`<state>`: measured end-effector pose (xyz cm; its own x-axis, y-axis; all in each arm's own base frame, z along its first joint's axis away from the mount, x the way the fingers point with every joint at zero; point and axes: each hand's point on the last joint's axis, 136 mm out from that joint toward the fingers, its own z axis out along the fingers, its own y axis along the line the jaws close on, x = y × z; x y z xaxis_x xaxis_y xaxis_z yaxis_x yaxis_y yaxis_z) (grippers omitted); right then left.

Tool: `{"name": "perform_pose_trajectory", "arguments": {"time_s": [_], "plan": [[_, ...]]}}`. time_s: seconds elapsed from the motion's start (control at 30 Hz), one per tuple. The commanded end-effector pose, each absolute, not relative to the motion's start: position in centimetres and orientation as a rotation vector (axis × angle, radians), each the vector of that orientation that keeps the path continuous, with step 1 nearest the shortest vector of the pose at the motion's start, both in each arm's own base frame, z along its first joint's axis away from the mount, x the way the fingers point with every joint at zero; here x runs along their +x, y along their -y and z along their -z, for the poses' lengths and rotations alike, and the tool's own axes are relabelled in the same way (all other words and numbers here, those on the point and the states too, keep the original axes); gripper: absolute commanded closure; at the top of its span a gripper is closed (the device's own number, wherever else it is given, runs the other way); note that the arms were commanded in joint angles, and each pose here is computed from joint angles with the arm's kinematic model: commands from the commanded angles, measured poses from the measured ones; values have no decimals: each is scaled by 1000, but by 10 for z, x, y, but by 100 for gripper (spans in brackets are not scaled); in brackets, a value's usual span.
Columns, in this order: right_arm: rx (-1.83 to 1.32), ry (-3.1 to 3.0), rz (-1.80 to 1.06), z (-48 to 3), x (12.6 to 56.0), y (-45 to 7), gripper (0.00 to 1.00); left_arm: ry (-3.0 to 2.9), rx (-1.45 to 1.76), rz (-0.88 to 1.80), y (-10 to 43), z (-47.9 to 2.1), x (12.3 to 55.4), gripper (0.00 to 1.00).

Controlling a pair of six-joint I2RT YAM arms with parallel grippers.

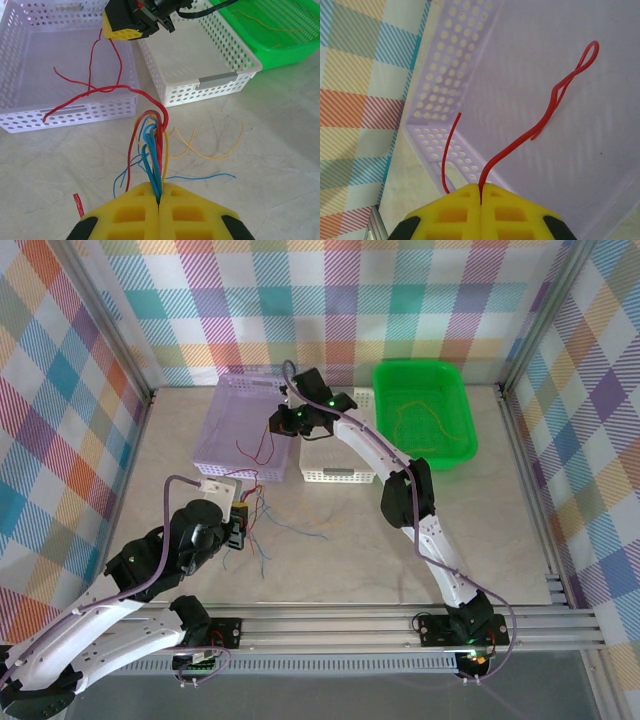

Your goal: Untangle the cables

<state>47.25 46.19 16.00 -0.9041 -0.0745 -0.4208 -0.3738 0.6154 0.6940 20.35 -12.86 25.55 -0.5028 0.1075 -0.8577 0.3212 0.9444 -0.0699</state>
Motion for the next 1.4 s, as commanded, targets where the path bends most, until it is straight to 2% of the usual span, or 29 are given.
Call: {"name": "perform_pose_trajectory", "arguments": {"time_s": [0.0,0.33,0.4,0.53,0.77,1.0,1.37], "plan": [[-359,-2472,-1174,-166,476,-462,100,-2113,317,244,126,-248,204,100],[-343,-2482,-1177,-162,477,-463,91,-2115,321,240,126,-247,204,100],[-340,-2475,-1179,-166,478,-463,84,-2118,321,238,126,-247,204,100],[-342,-2454,-1187,-175,479,-463,78,-2120,325,237,127,-246,204,100],[-366,-2415,-1175,-195,477,-461,58,-2123,326,237,126,-245,204,100],[-447,-2329,-1125,-249,464,-446,38,-2132,332,233,128,-242,204,100],[-532,-2161,-1151,-334,399,-401,29,-2164,358,235,134,-235,205,100]]}}
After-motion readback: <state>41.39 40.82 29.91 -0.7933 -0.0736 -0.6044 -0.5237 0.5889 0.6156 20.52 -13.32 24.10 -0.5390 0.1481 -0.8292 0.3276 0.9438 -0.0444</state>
